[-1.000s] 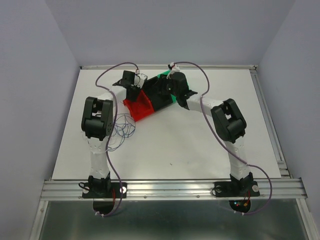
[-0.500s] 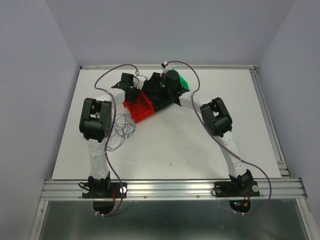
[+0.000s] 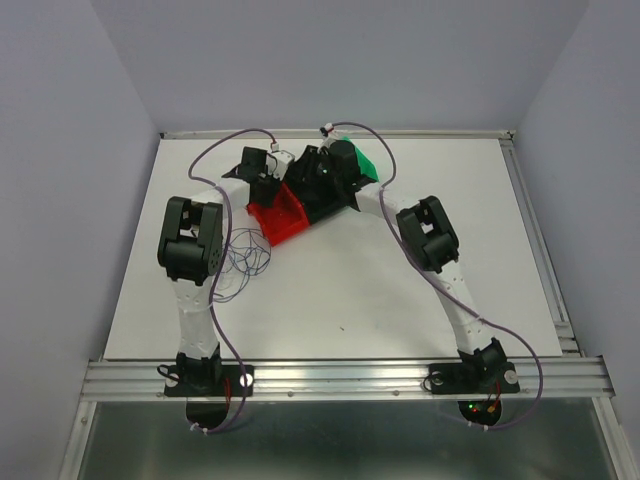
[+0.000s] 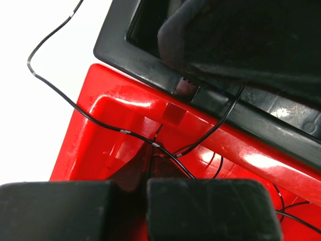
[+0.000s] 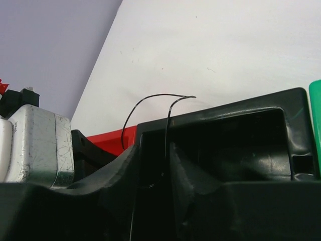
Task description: Untangle the cables
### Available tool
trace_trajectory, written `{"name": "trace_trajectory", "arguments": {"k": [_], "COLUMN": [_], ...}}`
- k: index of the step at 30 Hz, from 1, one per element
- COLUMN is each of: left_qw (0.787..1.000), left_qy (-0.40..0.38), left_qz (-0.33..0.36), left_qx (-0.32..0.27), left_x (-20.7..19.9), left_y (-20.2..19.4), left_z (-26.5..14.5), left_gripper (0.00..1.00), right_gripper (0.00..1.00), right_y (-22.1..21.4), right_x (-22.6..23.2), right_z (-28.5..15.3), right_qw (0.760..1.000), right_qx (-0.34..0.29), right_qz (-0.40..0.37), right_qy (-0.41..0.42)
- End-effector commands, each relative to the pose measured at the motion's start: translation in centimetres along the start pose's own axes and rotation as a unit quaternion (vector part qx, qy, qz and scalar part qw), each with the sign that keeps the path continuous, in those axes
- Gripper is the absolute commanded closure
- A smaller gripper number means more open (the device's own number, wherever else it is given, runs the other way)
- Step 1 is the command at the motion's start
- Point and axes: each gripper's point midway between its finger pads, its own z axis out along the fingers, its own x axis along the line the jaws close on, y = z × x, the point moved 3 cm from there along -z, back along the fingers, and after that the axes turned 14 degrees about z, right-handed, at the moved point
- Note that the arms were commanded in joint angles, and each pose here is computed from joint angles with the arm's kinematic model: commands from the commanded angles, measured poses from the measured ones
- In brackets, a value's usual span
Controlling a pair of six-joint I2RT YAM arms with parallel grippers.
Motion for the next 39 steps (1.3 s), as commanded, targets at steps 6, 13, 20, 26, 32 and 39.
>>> {"name": "trace_trajectory", "arguments": {"k": [6,13,20,26,32,39], "left_qw": [0.999,0.999,0.998,0.997,0.997,0.998], "left_qy": [0.016,0.027,0.035,0.039,0.04,0.037], "left_qz": [-0.003,-0.01,-0.014,-0.016,-0.018,-0.021], "left_qx": [-0.034,-0.043,-0.057,-0.06,-0.057,-0.053], "left_x": [1.1,1.9,2.7,2.9,3.0,3.1], "left_y": [1.7,2.0,2.7,2.8,2.5,2.2], "left_z": [-2.3,-3.2,-4.3,-4.8,-4.8,-4.7], "left_gripper": [1.0,0.94,0.91,0.91,0.91,0.91], "right_gripper": [0.99,0.99,0.99,1.0,0.99,1.0], "right_y": [2.5,3.0,-0.2,-4.4,-8.5,-10.8], "right_x": [4.2,6.9,9.0,9.4,8.3,4.4], "right_z": [-1.4,-3.3,-4.9,-5.5,-5.4,-4.1], "right_qw": [0.998,0.996,0.996,0.996,0.996,0.995], "right_qx": [-0.033,-0.039,-0.029,-0.018,0.006,0.008], "right_qz": [-0.026,-0.042,-0.066,-0.088,-0.09,-0.078], "right_qy": [0.051,0.064,0.052,0.027,0.003,-0.069]}}
